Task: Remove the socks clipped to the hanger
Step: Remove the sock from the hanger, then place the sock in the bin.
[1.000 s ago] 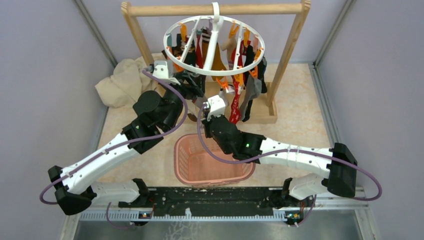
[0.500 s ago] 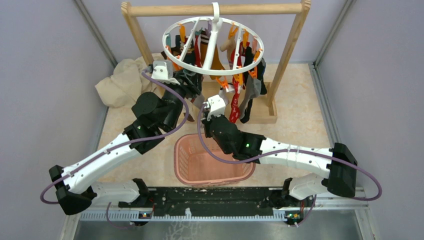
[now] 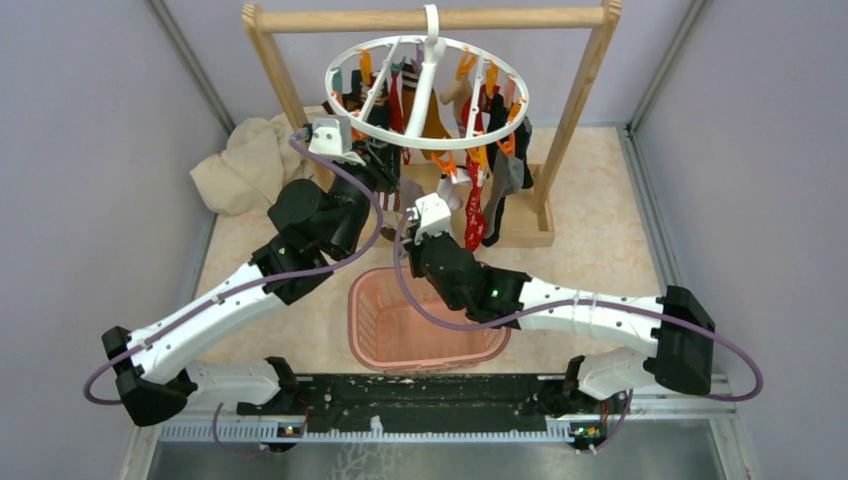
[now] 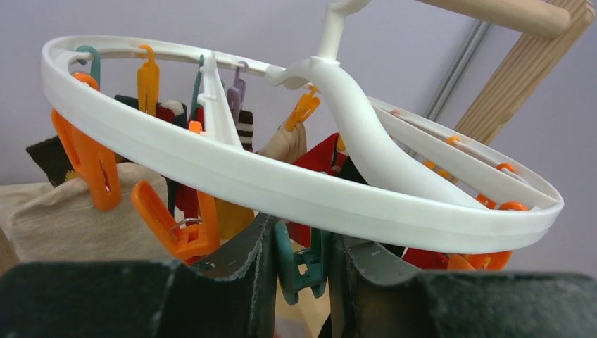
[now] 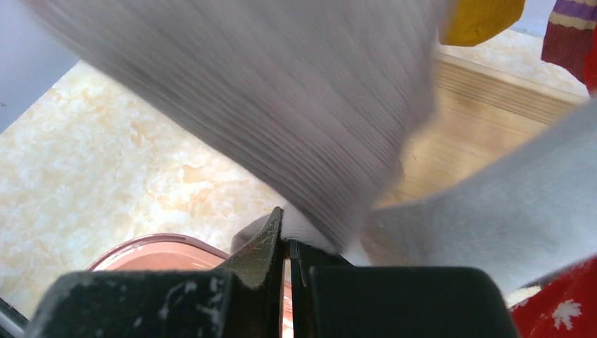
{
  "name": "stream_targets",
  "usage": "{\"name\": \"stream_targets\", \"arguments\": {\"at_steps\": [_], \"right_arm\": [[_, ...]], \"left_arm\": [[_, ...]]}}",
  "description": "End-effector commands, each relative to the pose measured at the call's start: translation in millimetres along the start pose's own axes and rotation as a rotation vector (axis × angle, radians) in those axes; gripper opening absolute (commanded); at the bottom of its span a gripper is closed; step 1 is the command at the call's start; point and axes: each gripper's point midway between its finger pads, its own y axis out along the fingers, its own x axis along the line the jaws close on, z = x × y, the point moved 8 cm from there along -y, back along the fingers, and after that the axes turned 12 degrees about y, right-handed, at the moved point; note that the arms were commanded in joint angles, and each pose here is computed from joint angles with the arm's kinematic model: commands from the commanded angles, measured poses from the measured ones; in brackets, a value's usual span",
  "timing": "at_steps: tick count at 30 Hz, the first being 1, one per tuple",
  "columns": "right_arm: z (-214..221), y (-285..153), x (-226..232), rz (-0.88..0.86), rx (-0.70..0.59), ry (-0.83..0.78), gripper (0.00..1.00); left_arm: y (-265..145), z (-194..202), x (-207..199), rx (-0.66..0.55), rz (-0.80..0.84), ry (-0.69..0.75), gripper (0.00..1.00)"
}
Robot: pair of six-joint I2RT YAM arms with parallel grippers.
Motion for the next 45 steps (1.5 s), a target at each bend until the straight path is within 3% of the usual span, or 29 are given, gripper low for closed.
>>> {"name": "stream_targets", "arguments": {"at_steps": [1,15,27,36,45], "right_arm": [[-17,-10,4,-0.035,-0.063,0.050,0.00],[-35,-39,-3,-0.123,-0.059,0.080,0.00],[-52,-73,15,-0.417,0.073,0.025,0.00],[-70,-102,31,-0.660,0.118,0.030,0.00],[-84,-123,36,-0.783,0.148,0.026,0.00]], "left_arm": [[-1,-24,1,-0.052,0.008,-0.037,0.24],[-11,-28,9,-0.047,0.003,-0.031,0.25],[-14,-12,9,-0.011,0.007,-0.012,0.28],[-15,-2,8,0.018,0.017,0.004,0.36],[-17,8,7,0.049,0.031,0.013,0.41]]}}
